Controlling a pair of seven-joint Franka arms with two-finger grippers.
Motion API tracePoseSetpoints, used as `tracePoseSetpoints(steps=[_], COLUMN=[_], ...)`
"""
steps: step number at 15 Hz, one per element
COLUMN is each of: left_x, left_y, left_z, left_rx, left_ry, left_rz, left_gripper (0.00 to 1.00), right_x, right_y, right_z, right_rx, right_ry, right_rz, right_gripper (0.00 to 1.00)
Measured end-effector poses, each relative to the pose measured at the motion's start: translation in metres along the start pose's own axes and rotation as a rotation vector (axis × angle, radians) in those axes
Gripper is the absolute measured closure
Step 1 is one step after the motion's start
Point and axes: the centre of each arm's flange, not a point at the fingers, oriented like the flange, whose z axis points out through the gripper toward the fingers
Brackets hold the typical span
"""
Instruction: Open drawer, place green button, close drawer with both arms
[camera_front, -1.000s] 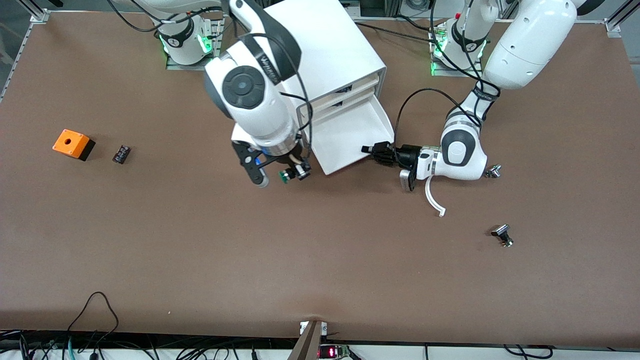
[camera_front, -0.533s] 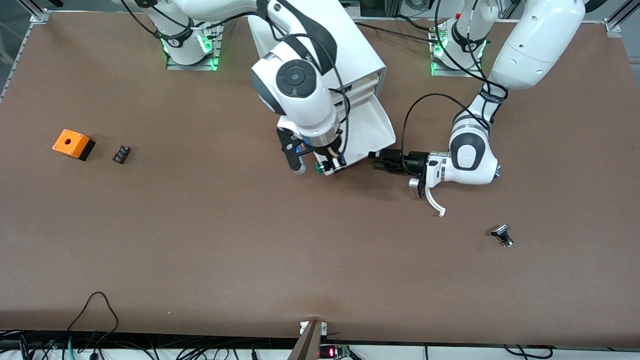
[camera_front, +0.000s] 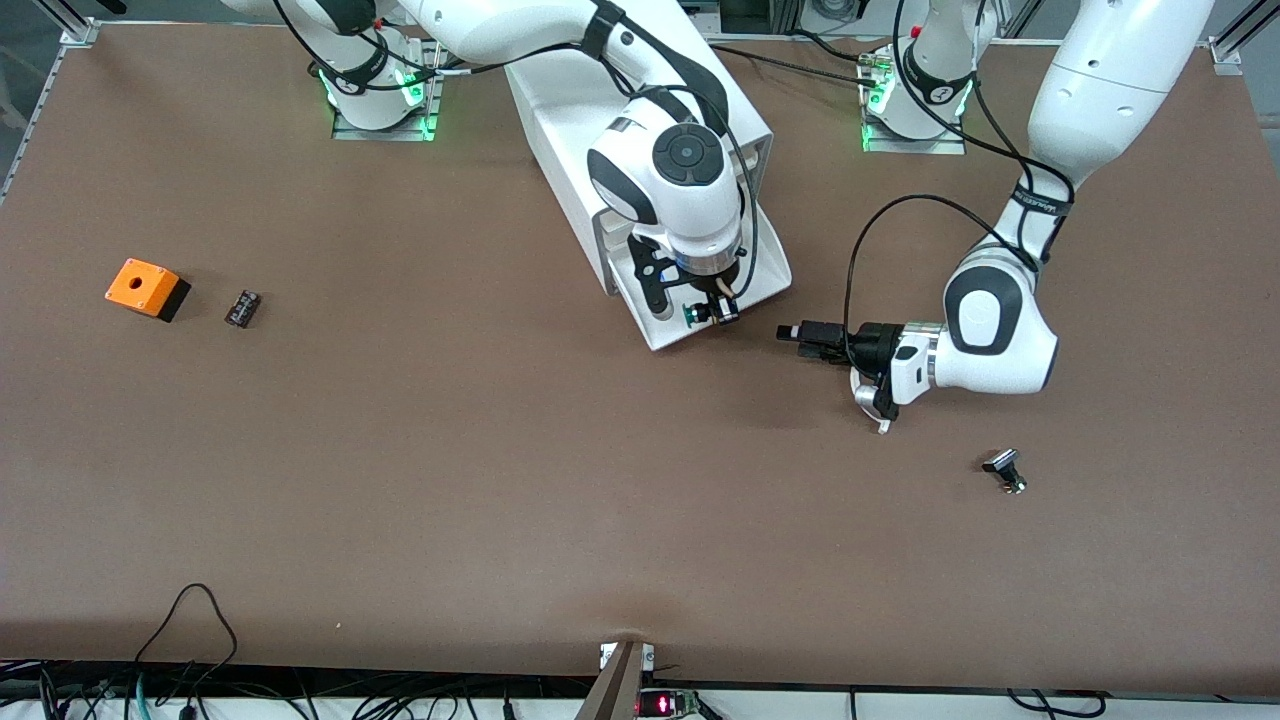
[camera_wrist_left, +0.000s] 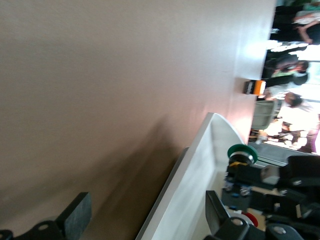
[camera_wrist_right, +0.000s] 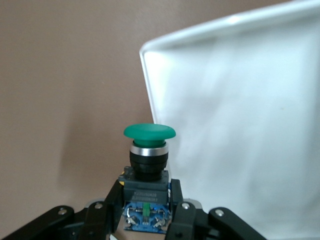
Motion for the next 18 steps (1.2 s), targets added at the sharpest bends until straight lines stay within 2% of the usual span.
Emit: tracePoseSetpoints(steps=[4,7,8,10,13,14,16,18], left_x=[0.012,0.021,0.022,0.024,0.023,0.023,0.023,0.027], left_y=[0.032,0.06,0.065,0.07,0.066,0.065,0.065,0.065], left_z=[-0.036,-0.066,-0.073,-0.08,-0.079,-0.078,-0.068,-0.053], left_rx=[0.188,0.34,0.383,0.452,0.538,0.559,0.607,0.678], left_ry=[-0.081,-0.112,-0.114,-0.113,-0.111,-0.108,-0.11,-0.073], left_rz=[-0.058,-0.145,-0.165,-0.191,-0.258,-0.283,-0.325,-0.391], left_gripper=[0.0,0.0,0.0,0.0,0.0,0.0,0.0,0.0], right_x=[-0.008,-0.009,-0.009,-0.008,0.0,0.007,0.024,0.049], right_y=[0.011,0.012,0.012,0.011,-0.001,-0.008,-0.021,-0.039], right_z=[0.024,0.027,0.027,0.025,0.009,-0.001,-0.022,-0.053], right_rx=[-0.019,-0.022,-0.021,-0.018,0.013,0.024,0.031,0.044], right_ry=[0.01,0.011,0.011,0.011,0.014,0.024,0.051,0.059], right_rz=[0.011,0.02,0.02,0.022,0.037,0.037,-0.005,-0.05], right_gripper=[0.59,0.56,0.5,0.33,0.04,0.0,0.0,0.0])
